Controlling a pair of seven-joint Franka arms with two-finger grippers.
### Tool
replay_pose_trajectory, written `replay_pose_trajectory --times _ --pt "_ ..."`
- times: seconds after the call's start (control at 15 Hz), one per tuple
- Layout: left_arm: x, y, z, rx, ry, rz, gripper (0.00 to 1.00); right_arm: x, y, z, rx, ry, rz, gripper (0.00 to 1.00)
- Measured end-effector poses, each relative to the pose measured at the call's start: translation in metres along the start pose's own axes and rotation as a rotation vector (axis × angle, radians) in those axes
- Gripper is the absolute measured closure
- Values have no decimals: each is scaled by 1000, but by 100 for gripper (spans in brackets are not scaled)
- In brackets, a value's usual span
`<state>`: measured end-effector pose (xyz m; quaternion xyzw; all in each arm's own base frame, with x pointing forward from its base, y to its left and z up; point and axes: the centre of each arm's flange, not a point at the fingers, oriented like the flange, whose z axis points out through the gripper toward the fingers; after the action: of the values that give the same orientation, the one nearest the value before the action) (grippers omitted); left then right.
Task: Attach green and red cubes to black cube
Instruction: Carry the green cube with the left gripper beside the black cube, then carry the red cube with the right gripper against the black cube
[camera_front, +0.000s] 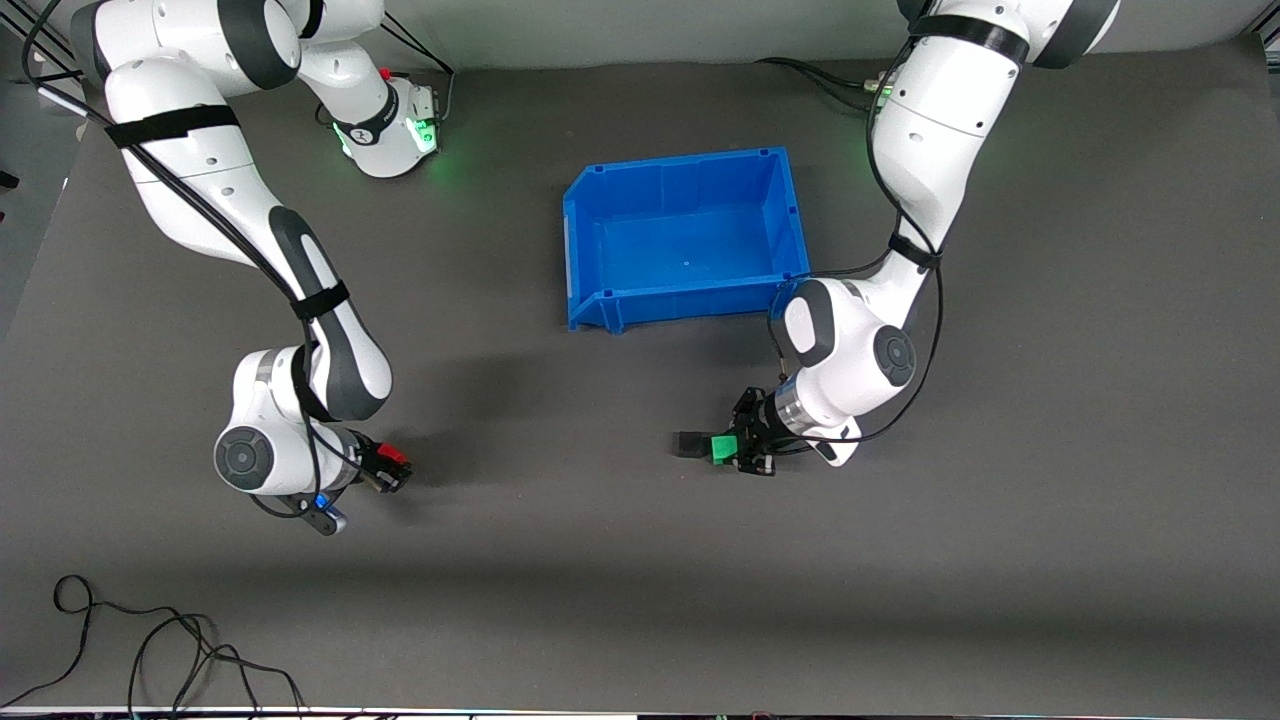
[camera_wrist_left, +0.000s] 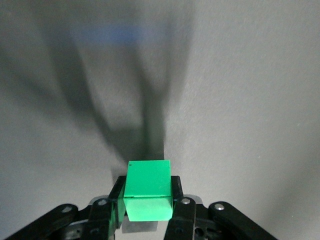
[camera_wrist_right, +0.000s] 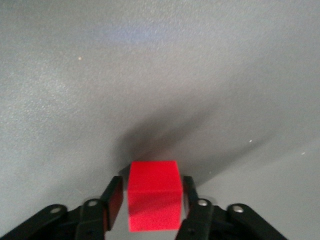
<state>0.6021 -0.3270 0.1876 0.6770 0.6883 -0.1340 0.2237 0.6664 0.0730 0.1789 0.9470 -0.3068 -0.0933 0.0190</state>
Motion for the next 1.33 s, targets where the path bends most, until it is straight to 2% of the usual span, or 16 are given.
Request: replay_pose_trajectory --times 0.27,0.33,0.53,0.67,0.8,1.0,1.13,1.2,1.33 --pt "-12 -9 6 12 -2 -3 64 8 9 -1 1 0 -6 48" --pt "-14 -10 8 14 -2 -4 64 8 10 -1 1 0 -5 59" --pt "-13 -12 11 19 1 -11 64 9 4 -9 16 11 9 60" --pt "-12 -12 12 20 3 -25 64 4 -8 -29 33 19 100 60" --pt "-12 -11 12 17 2 -46 64 -21 -31 -59 46 24 208 60" --pt "-21 -7 8 4 -9 -85 64 -88 -88 -107 97 60 369 60" --pt "-30 -10 10 -6 -11 -91 64 -127 -117 -124 122 65 469 60" --pt "-33 -11 11 -13 -10 -93 64 -139 -128 -128 134 59 512 60" --pt "-35 -15 15 -14 -6 -95 64 -155 -147 -121 157 3 586 60"
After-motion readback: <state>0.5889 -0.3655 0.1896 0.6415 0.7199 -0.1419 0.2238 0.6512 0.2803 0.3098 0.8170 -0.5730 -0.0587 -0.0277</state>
